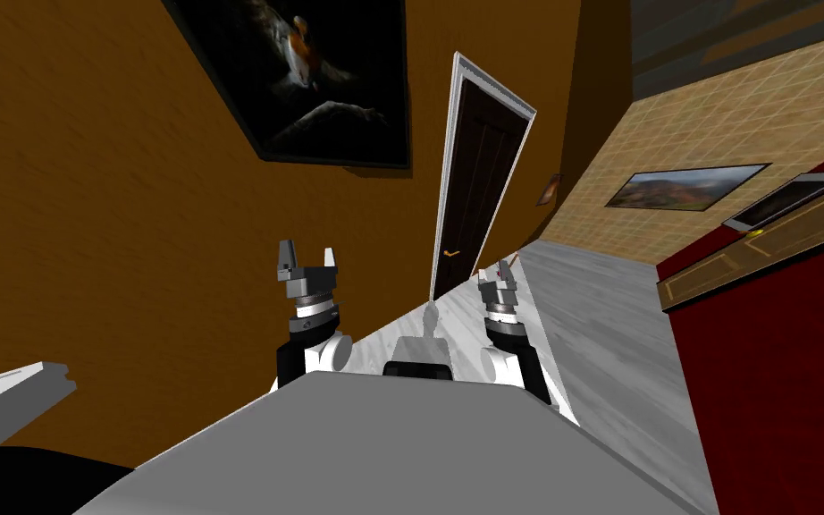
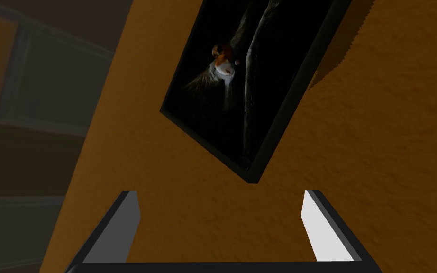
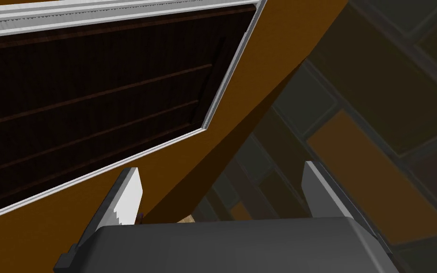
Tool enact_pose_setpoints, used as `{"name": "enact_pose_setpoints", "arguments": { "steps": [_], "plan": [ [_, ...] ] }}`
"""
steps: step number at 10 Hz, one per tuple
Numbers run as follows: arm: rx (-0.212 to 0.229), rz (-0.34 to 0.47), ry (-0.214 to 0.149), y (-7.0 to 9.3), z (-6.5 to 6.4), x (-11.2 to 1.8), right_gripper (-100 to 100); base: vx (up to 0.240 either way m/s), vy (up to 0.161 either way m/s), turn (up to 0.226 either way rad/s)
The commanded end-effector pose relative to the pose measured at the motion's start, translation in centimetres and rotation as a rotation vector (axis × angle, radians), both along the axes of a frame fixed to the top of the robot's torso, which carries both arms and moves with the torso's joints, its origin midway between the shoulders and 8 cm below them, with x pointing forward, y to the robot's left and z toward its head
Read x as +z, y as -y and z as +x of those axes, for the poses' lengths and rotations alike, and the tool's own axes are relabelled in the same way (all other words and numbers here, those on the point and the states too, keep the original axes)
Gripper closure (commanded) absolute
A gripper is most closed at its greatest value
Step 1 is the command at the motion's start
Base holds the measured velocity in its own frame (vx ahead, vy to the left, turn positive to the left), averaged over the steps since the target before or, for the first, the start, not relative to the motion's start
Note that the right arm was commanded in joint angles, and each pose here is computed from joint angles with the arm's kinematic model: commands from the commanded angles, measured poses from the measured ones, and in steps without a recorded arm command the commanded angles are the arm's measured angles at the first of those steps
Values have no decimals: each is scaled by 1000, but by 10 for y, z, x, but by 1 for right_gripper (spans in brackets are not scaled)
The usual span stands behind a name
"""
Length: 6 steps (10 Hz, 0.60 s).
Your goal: Pull the door open
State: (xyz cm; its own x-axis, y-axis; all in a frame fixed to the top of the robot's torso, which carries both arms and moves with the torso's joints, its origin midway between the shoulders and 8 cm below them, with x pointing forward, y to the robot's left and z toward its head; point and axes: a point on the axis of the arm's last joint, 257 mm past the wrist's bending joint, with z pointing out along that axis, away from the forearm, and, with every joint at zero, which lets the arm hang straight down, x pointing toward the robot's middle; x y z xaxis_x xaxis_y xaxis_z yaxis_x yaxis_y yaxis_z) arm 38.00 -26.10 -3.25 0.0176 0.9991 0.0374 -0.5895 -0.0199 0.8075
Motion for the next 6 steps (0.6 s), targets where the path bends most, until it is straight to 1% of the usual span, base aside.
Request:
{"name": "enact_pose_setpoints", "arguments": {
  "steps": [1, 3, 6],
  "plan": [
    [10, 7, -19, 1, 5, -13, -100, 82, -79, 139],
    [22, 16, -45, 0, 12, -30, -100, 87, -84, 113],
    [39, 29, -87, -1, 22, -56, -100, 88, -93, 141]
  ]
}}
